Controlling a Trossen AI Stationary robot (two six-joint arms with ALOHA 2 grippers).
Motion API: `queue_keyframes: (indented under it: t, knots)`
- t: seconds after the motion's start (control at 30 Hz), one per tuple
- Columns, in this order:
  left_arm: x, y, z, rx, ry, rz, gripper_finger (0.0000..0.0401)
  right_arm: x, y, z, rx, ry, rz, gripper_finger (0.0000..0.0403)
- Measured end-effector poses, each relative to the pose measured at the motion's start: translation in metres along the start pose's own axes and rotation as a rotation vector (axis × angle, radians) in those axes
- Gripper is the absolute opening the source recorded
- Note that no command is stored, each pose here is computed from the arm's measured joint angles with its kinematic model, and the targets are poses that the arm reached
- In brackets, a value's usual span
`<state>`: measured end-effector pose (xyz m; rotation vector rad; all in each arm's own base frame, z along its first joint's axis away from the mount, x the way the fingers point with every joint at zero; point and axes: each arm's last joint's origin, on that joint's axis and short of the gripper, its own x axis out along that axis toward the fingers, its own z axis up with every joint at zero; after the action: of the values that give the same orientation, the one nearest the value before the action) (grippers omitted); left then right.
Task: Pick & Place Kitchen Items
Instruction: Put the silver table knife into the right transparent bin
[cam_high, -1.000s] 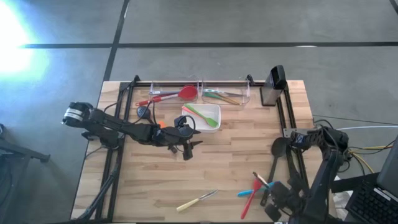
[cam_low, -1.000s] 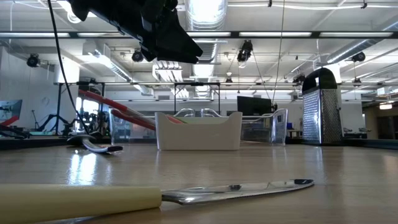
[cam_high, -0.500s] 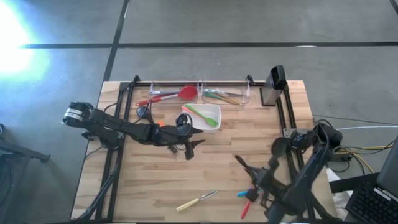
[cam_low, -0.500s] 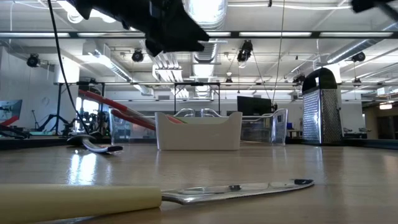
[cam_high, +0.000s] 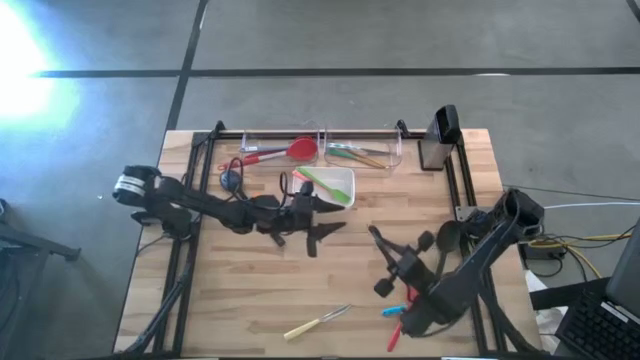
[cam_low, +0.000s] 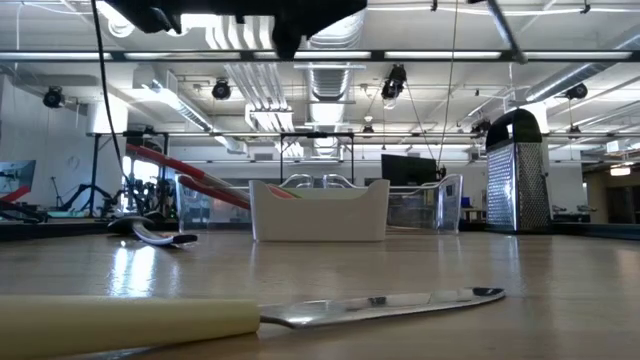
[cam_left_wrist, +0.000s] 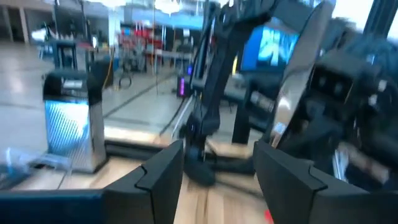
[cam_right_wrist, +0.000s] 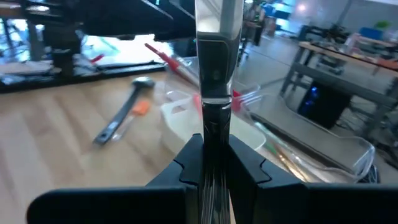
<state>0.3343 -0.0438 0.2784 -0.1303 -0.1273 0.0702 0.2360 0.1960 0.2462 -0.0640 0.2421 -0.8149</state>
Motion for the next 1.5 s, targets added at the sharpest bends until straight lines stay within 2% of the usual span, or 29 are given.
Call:
queue_keyframes:
  t: [0.37,0.53,0.9,1.03,1.23,1.33,1.5]
  knots:
    - [0.039,-0.004,0.018,-0.015,-0.09,0.004,0.02,0.046,-0.006,0.01,0.008,0.003,-0.141,0.003]
    - [0.05,-0.006,0.019,-0.014,-0.092,-0.019,0.02,0.051,-0.006,0.012,0.002,-0.012,-0.155,0.003]
    - [0.064,0.001,0.034,-0.014,-0.135,0.006,0.0197,0.052,0.0,0.015,0.001,-0.014,-0.144,0.003]
    - [0.068,0.005,0.035,-0.008,-0.093,0.02,0.0157,0.052,0.002,0.016,-0.005,-0.011,-0.139,0.003]
    - [0.069,0.007,0.034,0.001,-0.081,-0.004,0.0027,0.055,0.005,0.017,-0.011,-0.009,-0.137,0.003]
    - [0.07,0.008,0.034,0.005,-0.073,-0.019,0.0008,0.055,0.005,0.017,-0.016,-0.009,-0.137,0.003]
    - [0.071,0.01,0.035,0.059,-0.033,-0.015,0.0004,0.057,0.005,0.017,-0.019,-0.004,-0.142,0.003]
